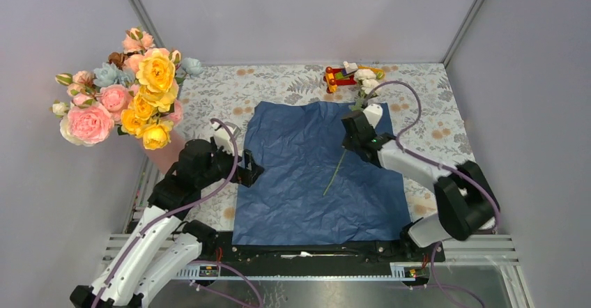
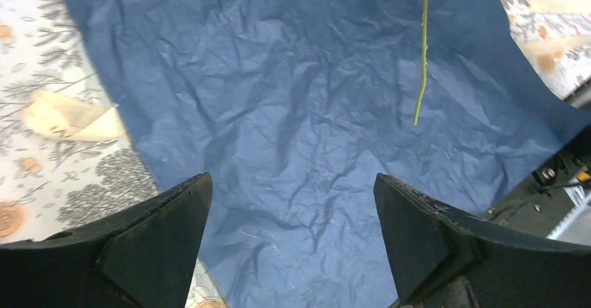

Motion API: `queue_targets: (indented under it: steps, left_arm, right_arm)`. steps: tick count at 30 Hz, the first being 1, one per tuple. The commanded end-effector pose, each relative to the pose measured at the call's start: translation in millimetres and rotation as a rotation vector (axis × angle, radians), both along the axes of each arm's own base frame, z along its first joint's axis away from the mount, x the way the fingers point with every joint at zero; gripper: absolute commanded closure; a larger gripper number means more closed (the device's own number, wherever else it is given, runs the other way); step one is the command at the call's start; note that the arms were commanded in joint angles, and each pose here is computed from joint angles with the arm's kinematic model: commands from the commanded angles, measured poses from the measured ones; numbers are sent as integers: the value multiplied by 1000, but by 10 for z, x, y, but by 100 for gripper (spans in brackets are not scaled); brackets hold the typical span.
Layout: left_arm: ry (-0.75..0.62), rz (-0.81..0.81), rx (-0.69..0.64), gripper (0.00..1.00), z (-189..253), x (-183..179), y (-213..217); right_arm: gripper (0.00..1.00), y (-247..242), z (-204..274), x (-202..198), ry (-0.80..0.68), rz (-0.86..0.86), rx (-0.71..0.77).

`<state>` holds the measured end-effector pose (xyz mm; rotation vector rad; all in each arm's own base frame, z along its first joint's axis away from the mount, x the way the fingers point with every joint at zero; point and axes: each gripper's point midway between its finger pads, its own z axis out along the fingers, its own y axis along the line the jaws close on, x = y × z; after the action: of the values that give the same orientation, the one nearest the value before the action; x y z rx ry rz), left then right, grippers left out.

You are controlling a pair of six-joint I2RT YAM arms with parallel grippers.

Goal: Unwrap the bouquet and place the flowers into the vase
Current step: Pick up the fake flower from the wrapping paper.

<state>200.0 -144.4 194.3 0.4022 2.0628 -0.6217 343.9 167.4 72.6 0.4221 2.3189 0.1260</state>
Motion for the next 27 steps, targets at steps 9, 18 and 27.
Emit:
queue_targets:
  steps: [9, 18, 27]
  left_arm:
    - [-95, -245, -319, 7, 988, -138, -1026]
    - [-170, -479, -725, 5, 2134, -469, -1454]
    - [-191, -588, -892, 3, 2731, -572, -1572]
  right_arm:
    - [100, 240, 1480, -491, -530, 411, 277]
    - [100, 594, 2499, -1452, -821, 868, 572]
    - [100, 913, 2969, -2053, -811, 1208, 812]
